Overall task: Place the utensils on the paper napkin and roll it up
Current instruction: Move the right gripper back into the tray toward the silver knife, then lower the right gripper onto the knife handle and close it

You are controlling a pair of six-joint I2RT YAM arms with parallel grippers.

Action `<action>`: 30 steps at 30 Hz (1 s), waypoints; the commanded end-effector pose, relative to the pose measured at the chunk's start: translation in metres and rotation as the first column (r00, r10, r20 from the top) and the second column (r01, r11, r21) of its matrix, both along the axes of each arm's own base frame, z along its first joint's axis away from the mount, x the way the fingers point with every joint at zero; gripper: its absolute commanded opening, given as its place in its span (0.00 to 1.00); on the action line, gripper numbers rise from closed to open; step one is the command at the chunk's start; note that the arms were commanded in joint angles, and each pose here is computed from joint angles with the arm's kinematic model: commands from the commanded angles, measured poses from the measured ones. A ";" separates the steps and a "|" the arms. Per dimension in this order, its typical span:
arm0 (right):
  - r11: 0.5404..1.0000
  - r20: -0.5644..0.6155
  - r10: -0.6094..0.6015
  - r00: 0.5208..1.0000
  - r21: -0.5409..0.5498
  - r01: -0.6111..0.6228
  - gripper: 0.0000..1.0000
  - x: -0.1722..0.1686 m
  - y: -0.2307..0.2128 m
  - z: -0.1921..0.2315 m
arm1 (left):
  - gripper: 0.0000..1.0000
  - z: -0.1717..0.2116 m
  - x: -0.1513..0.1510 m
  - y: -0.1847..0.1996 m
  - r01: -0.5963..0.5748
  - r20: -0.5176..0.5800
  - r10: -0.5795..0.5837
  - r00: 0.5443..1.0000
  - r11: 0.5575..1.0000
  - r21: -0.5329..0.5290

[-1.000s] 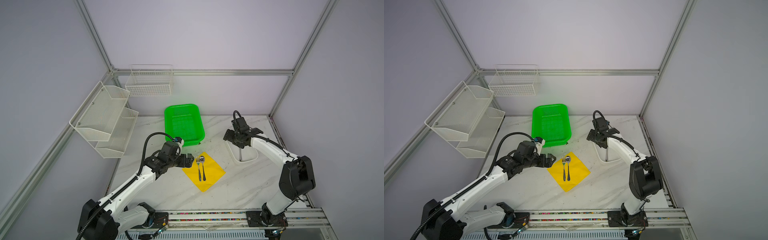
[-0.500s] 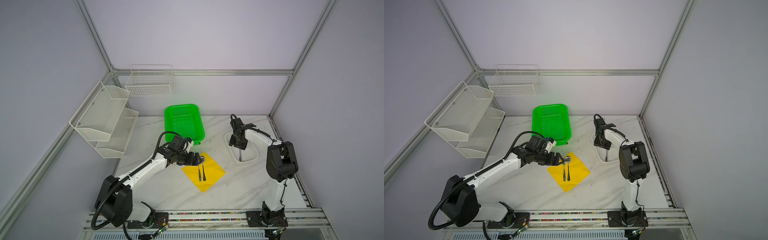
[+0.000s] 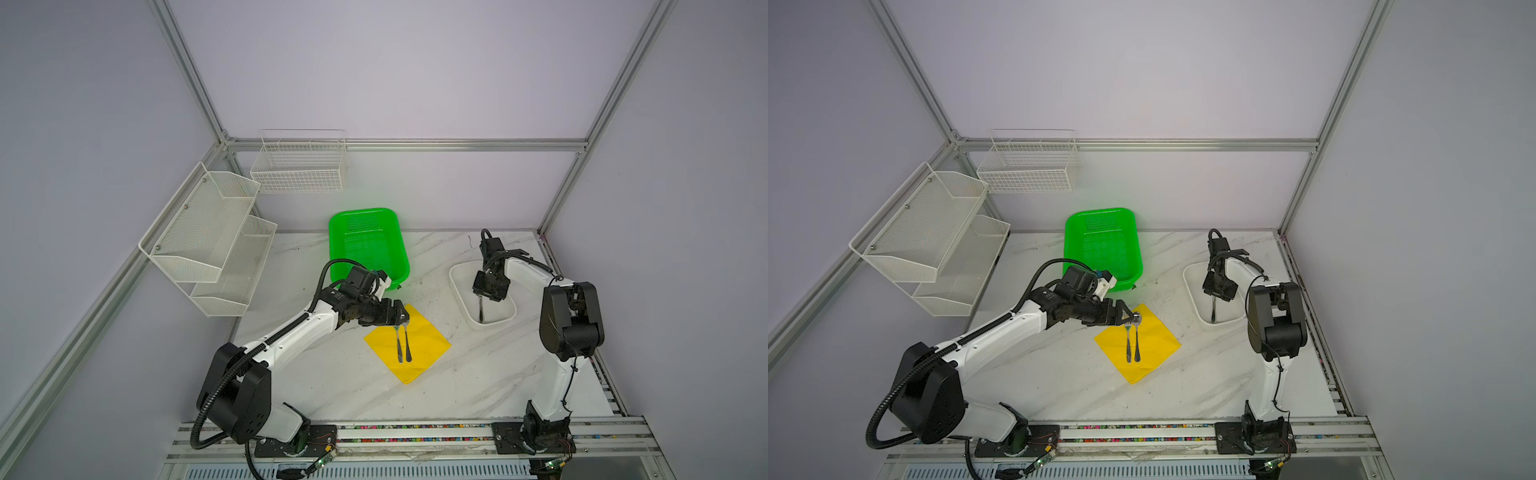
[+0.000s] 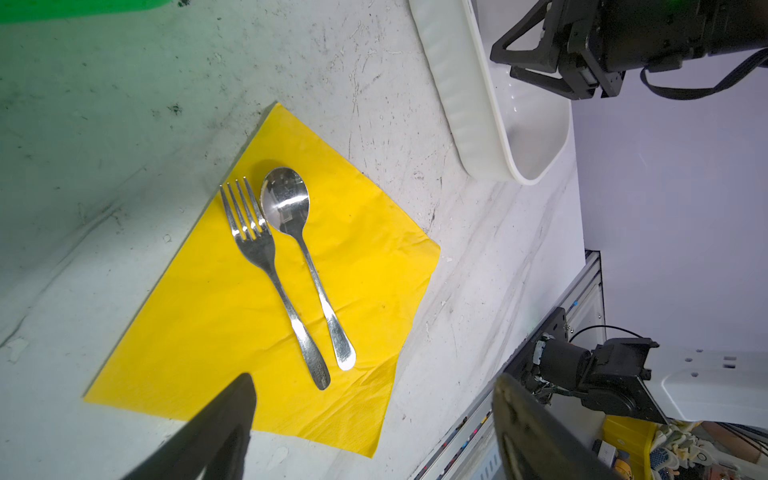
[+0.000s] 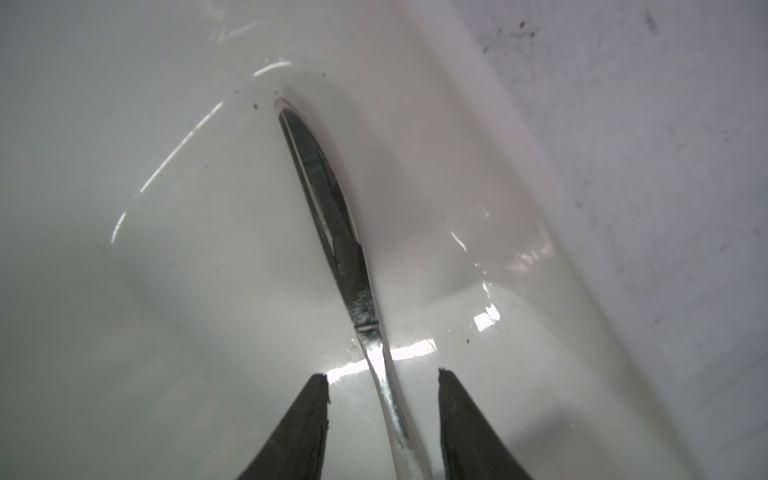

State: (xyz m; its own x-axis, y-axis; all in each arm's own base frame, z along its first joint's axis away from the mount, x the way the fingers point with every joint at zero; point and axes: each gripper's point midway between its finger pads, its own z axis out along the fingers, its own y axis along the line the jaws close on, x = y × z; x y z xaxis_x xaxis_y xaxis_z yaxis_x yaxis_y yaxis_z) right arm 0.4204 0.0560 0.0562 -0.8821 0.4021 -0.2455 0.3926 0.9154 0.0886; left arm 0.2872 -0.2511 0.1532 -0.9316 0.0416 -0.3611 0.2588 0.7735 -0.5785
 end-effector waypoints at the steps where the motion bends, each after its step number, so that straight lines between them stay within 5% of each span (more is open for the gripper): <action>1: 0.999 0.013 0.030 0.999 0.029 -0.031 0.43 0.013 0.001 -0.006 | 0.88 0.047 0.014 -0.011 0.004 0.096 0.004 0.995 0.997 -0.082; 19: 0.993 -0.120 0.102 0.987 0.074 -0.094 0.23 -0.011 0.002 -0.065 | 0.87 0.045 0.020 -0.014 0.004 0.095 0.003 0.995 0.997 -0.073; 30: 0.991 -0.095 0.113 0.989 0.080 -0.105 0.16 -0.011 0.009 -0.061 | 0.86 0.046 0.015 -0.008 -0.011 0.095 0.017 0.995 0.998 -0.060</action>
